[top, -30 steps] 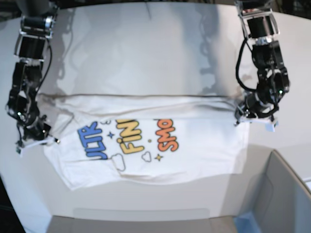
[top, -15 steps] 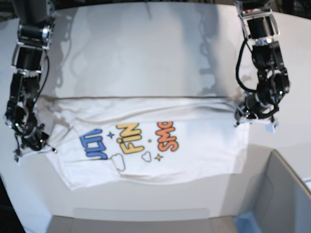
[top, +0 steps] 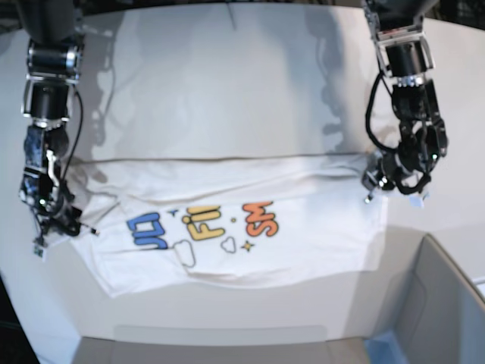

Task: Layout the t-shirt on the table in an organized manner, then fold the t-shirt properly
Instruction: 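Lower both grippers and fold the collar edge over toward the print, then pinch the folded edge with both grippers and adjust the fold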

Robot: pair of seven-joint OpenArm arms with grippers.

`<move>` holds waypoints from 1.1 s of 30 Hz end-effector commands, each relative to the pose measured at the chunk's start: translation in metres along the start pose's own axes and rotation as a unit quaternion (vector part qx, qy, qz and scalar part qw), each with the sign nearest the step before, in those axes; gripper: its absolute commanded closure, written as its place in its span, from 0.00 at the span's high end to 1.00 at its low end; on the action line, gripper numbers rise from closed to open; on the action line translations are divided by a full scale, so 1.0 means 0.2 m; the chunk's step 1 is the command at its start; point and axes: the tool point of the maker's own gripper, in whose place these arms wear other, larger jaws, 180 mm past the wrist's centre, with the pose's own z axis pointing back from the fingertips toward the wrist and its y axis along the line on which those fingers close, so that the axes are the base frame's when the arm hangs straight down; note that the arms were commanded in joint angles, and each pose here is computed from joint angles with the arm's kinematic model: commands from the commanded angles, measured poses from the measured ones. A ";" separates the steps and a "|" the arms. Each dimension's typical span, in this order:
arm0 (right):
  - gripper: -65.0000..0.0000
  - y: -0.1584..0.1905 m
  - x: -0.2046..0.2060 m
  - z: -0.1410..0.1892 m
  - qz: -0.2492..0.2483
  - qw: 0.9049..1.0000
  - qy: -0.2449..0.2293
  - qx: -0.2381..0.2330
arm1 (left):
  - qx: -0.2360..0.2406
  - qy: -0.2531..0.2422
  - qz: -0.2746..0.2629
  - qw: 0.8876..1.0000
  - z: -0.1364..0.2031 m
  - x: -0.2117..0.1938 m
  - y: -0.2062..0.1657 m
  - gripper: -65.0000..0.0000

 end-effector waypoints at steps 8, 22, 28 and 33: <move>0.30 -0.03 0.20 0.05 -0.001 0.999 -0.052 -0.006 | -0.026 -0.048 -0.021 0.998 0.09 0.15 -0.12 0.28; 0.31 0.07 0.29 0.19 0.023 0.994 -0.107 0.019 | -0.033 -0.093 -0.032 0.995 0.15 0.30 -0.16 0.28; 0.31 0.08 0.22 0.22 0.033 0.994 -0.103 0.022 | -0.045 -0.111 -0.093 0.988 0.34 0.15 -0.18 0.29; 0.31 0.12 0.07 0.20 0.029 0.996 -0.079 0.033 | -0.033 -0.078 -0.117 0.990 0.34 -0.02 -0.12 0.35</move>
